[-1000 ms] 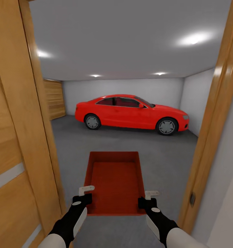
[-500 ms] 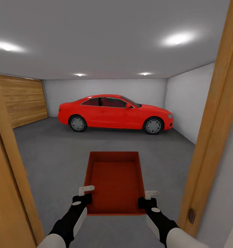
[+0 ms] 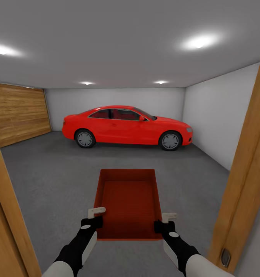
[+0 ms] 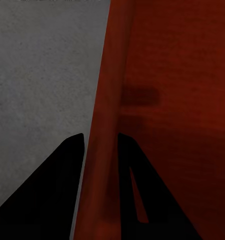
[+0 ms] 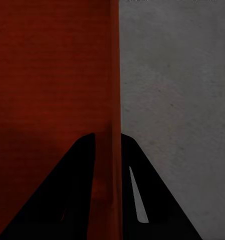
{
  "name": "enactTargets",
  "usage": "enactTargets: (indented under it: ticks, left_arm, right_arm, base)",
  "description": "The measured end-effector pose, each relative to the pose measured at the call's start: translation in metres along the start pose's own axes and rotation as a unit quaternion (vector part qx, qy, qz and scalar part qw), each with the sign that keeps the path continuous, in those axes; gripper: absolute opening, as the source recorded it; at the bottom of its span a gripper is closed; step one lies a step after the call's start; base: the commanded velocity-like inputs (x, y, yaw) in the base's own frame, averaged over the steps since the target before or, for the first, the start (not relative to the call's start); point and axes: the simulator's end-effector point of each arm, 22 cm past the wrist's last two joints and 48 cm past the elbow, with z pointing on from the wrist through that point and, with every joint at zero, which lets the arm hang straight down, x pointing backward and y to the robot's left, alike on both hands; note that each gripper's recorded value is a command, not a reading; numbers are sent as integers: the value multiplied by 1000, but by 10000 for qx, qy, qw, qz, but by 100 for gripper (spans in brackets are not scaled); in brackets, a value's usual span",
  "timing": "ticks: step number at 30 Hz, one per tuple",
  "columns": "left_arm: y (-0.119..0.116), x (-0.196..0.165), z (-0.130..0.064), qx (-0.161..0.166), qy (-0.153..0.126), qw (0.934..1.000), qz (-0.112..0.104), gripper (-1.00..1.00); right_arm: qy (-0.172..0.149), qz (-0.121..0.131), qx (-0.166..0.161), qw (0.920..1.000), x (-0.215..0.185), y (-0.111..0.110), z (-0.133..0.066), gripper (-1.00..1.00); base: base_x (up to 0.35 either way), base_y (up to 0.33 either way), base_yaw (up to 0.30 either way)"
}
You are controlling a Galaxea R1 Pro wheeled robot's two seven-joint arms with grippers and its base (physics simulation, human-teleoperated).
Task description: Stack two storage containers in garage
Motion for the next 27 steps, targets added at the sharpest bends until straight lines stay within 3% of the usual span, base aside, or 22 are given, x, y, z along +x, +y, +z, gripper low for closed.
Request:
enactTargets:
  ticks: [13,27]
  left_arm:
    - [0,0,0,0,0,10000,-2,-100]
    - [1,0,1,4,3,10000,-8,-100]
  right_arm:
    - [-2,-10,5,10000,0,0,0,-100]
    - [5,-17,-2,10000,0,1,0,-100]
  base:
    - [168,143,-9]
    - [8,6,-223]
